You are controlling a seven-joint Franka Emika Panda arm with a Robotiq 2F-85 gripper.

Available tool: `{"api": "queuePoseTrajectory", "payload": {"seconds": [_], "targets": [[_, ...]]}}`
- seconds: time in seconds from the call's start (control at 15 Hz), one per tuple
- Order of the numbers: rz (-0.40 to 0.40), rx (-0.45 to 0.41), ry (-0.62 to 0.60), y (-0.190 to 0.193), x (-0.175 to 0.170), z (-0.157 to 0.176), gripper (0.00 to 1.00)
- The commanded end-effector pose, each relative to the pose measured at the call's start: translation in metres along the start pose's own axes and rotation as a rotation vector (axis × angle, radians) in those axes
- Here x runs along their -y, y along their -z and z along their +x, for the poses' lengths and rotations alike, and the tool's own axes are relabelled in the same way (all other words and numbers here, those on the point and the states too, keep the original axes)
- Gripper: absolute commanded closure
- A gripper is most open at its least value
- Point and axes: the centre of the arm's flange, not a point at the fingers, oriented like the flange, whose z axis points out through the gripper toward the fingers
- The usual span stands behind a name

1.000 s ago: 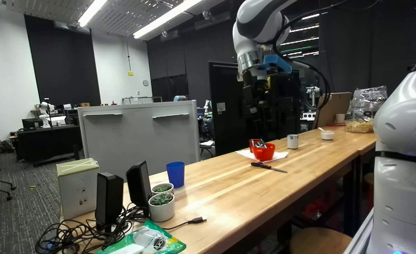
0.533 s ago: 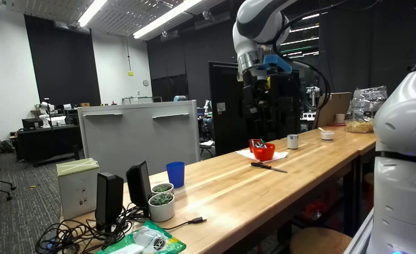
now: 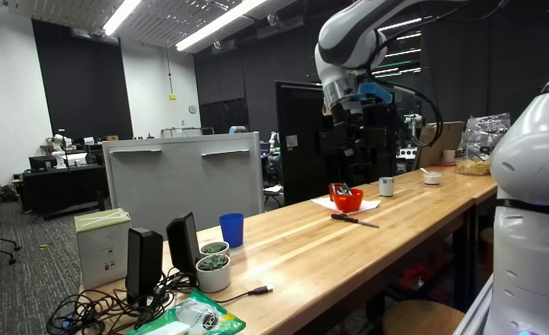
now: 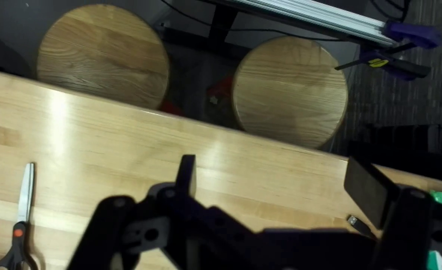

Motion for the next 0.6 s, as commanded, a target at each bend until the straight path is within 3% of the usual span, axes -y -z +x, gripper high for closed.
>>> {"api": "queuePoseTrajectory", "payload": {"seconds": [0.0, 0.33, 0.53], "targets": [[-0.018, 0.050, 0.051, -0.010, -0.034, -0.002, 0.00], [-0.075, 0.115, 0.146, -0.020, -0.077, -0.006, 0.00], [-0.048, 0.105, 0.112, -0.026, -0.069, -0.005, 0.00]]}}
